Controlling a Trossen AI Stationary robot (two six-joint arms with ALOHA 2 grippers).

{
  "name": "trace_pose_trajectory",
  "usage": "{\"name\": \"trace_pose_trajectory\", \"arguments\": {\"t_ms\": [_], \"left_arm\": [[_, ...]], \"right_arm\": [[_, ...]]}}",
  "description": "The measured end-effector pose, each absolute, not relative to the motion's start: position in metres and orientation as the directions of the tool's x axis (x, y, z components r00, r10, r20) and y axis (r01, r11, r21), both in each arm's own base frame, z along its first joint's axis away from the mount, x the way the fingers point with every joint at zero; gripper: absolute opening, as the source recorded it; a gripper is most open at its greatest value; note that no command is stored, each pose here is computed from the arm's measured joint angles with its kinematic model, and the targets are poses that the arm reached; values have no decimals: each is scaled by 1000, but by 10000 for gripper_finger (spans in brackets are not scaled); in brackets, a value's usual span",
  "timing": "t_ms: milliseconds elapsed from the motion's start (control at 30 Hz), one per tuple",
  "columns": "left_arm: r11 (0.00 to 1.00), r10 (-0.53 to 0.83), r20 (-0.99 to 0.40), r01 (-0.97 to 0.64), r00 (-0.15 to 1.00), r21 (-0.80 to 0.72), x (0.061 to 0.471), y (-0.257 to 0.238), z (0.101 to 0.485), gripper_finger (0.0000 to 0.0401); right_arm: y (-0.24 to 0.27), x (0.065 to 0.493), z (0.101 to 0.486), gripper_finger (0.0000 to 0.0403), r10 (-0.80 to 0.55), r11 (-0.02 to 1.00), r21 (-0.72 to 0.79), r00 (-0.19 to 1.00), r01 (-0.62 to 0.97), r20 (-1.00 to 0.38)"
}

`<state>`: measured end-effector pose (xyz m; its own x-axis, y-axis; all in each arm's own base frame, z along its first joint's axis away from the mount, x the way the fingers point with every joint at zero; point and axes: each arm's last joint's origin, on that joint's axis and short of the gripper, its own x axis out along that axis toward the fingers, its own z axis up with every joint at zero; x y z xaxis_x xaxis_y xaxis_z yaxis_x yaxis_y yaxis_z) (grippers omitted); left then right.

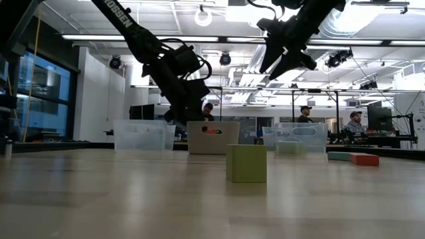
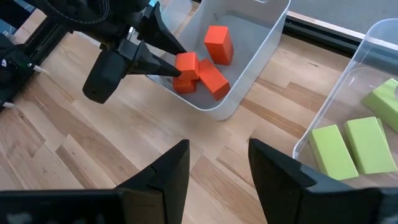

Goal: Sort & place blocks by color
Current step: Put the orange cube block into the gray bin, then put the small blue rectangular block into the left transparent bin

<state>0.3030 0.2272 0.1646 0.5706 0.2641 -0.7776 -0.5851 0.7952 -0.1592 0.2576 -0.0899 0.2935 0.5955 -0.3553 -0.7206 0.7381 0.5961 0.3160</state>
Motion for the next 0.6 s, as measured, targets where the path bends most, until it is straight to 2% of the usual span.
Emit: {"name": "trace_pose_trajectory", "arguments": {"t_ms": [167,600], "left_arm": [[792,263,-781,-589,566,-160,302,228,169,163],[813,241,-818,-569,523,-124,309,242,232,164]], "right_arm": [[-89,258,294,154,-336,602,329,605,727,-722],[-74,263,293,154,-172,618,447,666,647,-726]]}}
